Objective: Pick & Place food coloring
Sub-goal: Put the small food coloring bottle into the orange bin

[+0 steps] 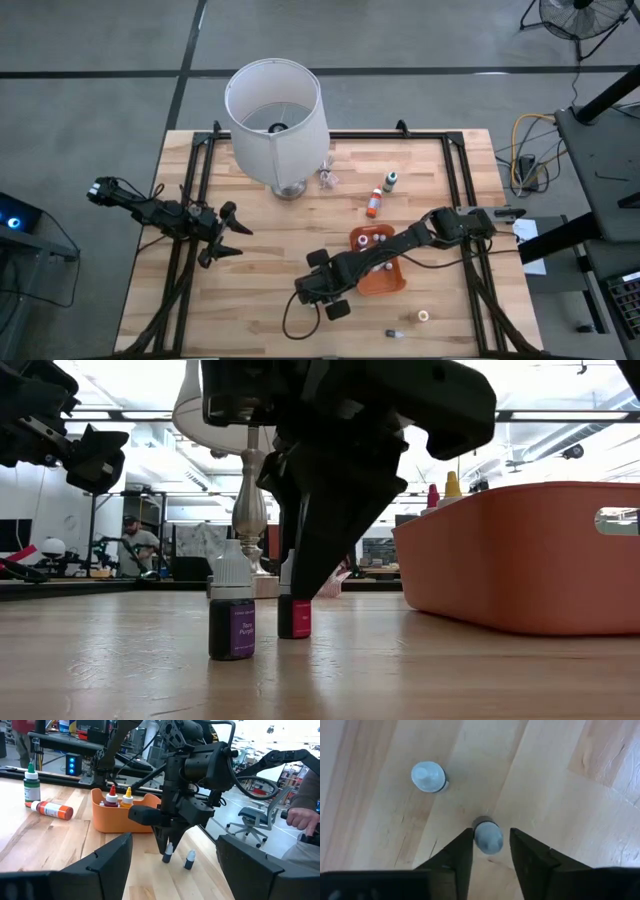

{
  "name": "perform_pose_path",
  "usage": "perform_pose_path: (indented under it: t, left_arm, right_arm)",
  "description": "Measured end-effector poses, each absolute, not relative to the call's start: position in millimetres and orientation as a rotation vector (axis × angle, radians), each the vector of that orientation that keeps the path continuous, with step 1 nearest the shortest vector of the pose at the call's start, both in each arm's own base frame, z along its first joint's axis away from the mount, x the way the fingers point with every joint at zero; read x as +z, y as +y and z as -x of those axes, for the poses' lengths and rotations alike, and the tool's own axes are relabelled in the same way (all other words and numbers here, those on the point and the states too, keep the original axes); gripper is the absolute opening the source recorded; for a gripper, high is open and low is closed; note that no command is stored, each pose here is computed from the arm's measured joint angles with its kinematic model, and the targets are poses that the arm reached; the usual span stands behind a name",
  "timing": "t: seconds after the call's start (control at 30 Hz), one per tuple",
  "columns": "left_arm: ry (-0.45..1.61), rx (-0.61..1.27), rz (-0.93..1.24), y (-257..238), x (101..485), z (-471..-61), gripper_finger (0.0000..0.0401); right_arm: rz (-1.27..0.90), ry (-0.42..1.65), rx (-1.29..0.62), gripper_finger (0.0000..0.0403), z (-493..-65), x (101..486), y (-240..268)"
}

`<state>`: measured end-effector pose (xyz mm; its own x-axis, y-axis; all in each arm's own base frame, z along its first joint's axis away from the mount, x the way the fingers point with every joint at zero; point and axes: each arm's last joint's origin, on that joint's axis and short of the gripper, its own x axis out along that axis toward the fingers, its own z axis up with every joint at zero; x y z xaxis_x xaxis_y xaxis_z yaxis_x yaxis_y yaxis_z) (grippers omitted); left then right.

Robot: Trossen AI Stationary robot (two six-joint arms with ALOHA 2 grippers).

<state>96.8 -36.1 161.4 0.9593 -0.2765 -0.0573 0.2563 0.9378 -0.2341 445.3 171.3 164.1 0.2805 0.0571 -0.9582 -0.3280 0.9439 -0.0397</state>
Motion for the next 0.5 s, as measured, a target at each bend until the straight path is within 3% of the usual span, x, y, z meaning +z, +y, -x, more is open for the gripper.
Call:
perform_pose_path:
  t: [0.27,0.5]
  left_arm:
    - [0.090,-0.272,0.227,-36,161,-97,0.0258]
    - [0.090,-0.272,0.227,-36,161,-97,0.0259]
  right_arm:
    - [0.243,1.252,0.261,0.0066,-446,164,172]
    - [0.248,1.276,0.257,0.0063,-445,175,170]
